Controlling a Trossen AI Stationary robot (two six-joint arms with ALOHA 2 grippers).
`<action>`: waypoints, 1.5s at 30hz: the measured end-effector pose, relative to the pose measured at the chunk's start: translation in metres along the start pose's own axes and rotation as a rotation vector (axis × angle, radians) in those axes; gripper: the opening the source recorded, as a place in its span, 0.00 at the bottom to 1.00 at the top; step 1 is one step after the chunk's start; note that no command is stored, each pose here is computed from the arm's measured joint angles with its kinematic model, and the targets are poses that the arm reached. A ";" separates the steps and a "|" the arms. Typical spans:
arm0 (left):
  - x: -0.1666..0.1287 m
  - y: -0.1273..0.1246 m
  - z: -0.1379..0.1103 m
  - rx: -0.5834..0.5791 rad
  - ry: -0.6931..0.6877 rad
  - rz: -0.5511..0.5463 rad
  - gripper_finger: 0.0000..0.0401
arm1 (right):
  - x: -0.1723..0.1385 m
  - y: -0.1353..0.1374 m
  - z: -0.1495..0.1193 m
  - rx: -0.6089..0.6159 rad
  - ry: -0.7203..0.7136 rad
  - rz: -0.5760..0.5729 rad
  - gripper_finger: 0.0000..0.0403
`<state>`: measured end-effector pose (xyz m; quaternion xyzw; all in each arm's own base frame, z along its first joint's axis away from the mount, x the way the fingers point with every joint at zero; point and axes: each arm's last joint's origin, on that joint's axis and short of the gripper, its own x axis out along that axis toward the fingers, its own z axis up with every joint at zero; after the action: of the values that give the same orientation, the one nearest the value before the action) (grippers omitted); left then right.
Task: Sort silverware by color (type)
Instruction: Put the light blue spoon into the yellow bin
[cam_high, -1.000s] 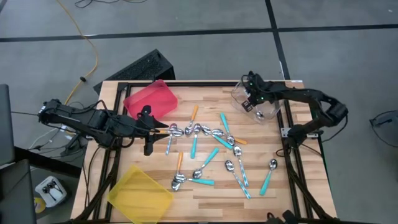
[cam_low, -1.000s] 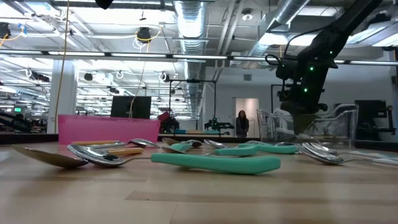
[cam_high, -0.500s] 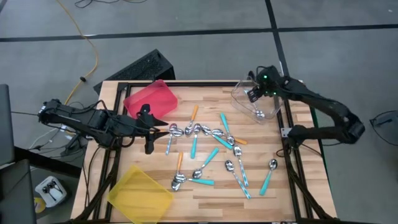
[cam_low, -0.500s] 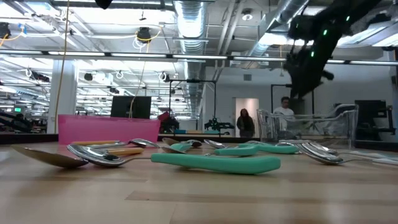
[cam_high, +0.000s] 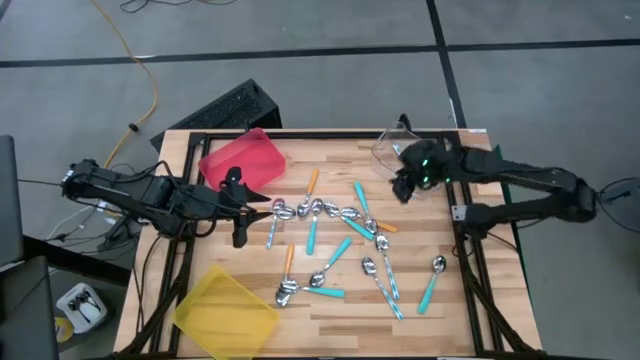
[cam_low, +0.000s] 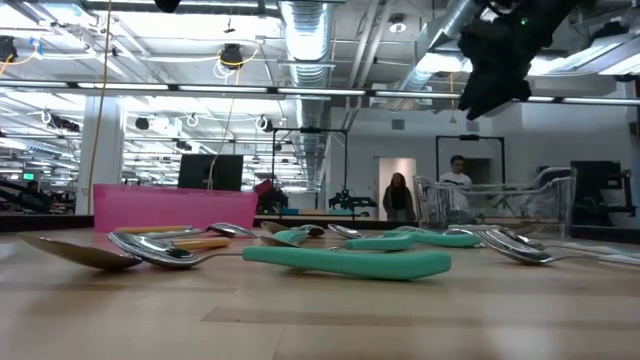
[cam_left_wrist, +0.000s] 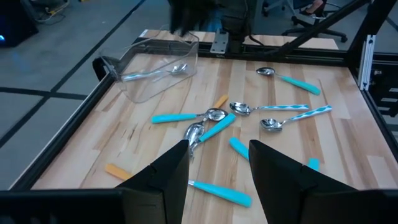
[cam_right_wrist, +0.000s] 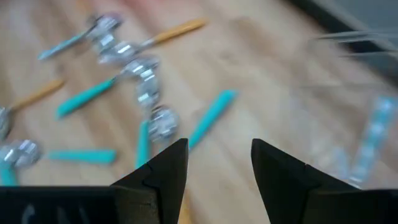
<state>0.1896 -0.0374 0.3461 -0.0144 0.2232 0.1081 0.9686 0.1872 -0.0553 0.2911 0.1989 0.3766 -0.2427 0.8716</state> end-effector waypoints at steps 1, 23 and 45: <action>0.000 0.000 0.000 0.000 0.000 0.000 0.38 | 0.005 0.009 -0.001 -0.031 0.014 0.022 0.50; 0.000 0.000 0.000 -0.028 0.002 -0.002 0.51 | 0.147 0.083 -0.032 -0.272 0.243 0.117 0.58; 0.000 0.001 -0.004 -0.012 0.037 0.002 0.51 | 0.182 0.085 -0.041 -0.289 0.244 0.100 0.58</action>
<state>0.1878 -0.0371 0.3428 -0.0221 0.2403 0.1104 0.9641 0.3216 -0.0154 0.1419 0.1181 0.5001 -0.1163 0.8500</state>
